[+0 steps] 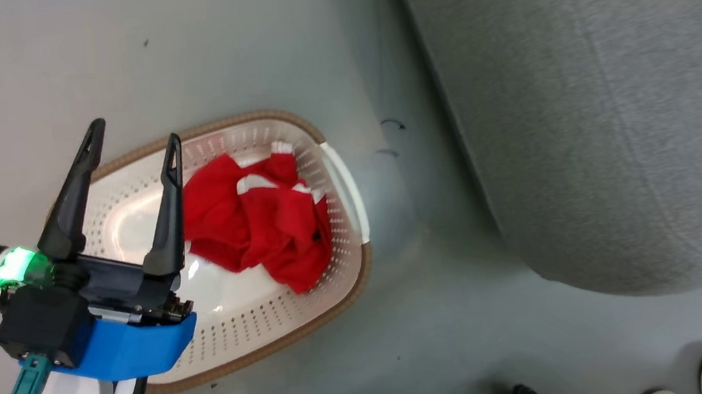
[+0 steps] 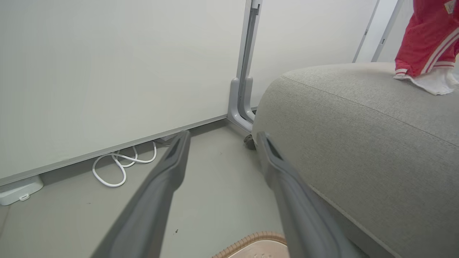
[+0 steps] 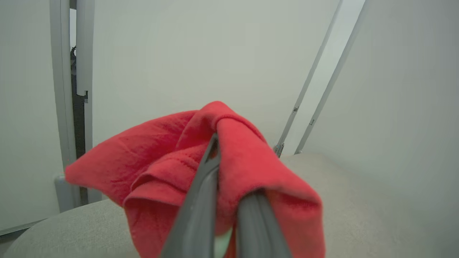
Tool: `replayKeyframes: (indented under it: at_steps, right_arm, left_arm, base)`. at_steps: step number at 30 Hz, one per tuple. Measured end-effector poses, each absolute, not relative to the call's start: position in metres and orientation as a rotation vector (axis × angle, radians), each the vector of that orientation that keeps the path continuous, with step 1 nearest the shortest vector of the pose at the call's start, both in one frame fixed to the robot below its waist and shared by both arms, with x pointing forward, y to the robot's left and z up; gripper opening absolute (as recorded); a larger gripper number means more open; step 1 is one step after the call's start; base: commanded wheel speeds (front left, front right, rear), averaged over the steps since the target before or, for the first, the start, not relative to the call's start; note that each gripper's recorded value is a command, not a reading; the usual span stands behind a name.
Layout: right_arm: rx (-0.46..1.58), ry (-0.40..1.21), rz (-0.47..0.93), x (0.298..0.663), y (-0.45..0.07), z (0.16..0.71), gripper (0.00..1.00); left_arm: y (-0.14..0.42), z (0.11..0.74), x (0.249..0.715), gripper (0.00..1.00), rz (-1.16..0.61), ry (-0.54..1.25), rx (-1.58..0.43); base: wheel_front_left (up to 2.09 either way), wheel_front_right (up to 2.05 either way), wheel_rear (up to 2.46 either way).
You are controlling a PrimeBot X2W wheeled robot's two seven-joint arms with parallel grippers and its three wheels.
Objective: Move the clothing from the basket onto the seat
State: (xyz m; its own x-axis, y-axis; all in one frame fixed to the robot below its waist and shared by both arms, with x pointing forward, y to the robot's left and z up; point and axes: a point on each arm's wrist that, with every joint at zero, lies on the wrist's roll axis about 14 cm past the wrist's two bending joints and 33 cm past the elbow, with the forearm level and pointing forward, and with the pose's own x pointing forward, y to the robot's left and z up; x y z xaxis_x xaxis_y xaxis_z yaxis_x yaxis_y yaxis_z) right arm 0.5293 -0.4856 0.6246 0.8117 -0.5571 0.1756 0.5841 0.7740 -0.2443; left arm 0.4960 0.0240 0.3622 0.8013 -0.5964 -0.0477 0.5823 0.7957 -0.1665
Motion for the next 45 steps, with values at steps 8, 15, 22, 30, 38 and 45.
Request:
replayKeyframes:
  at_steps: [8, 15, 22, 30, 38, 45]
  right_arm:
    - [-0.157, 0.155, -0.661, 0.538, -0.496, 0.488, 0.29]
    - [-0.121, 0.264, -0.665, 0.52, -0.493, 0.448, 1.0]
    - [-0.109, 0.314, -0.621, 0.493, -0.478, 0.445, 1.0]
    - [-0.058, 0.298, -0.525, 0.458, -0.437, 0.458, 1.0]
    - [0.042, 0.141, -0.395, 0.427, -0.36, 0.491, 1.0]
    - [0.007, 0.061, -0.257, 0.409, -0.299, 0.51, 1.0]
  left_arm:
    - [0.05, 0.343, 0.496, 1.0, -0.57, 0.136, -0.133]
    - [0.056, 0.359, 0.494, 1.0, -0.533, 0.121, -0.141]
    - [0.053, 0.392, 0.48, 1.0, -0.505, 0.104, -0.182]
    - [0.063, 0.429, 0.449, 1.0, -0.448, 0.087, -0.202]
    - [0.089, 0.462, 0.413, 1.0, -0.349, 0.046, -0.199]
    - [0.117, 0.475, 0.396, 1.0, -0.262, 0.019, -0.192]
  base:
    - [0.0, 0.0, 0.0]
    - [0.0, 0.0, 0.0]
    - [0.0, 0.0, 0.0]
    - [0.0, 0.0, 0.0]
    - [0.0, 0.0, 0.0]
    - [0.0, 0.0, 0.0]
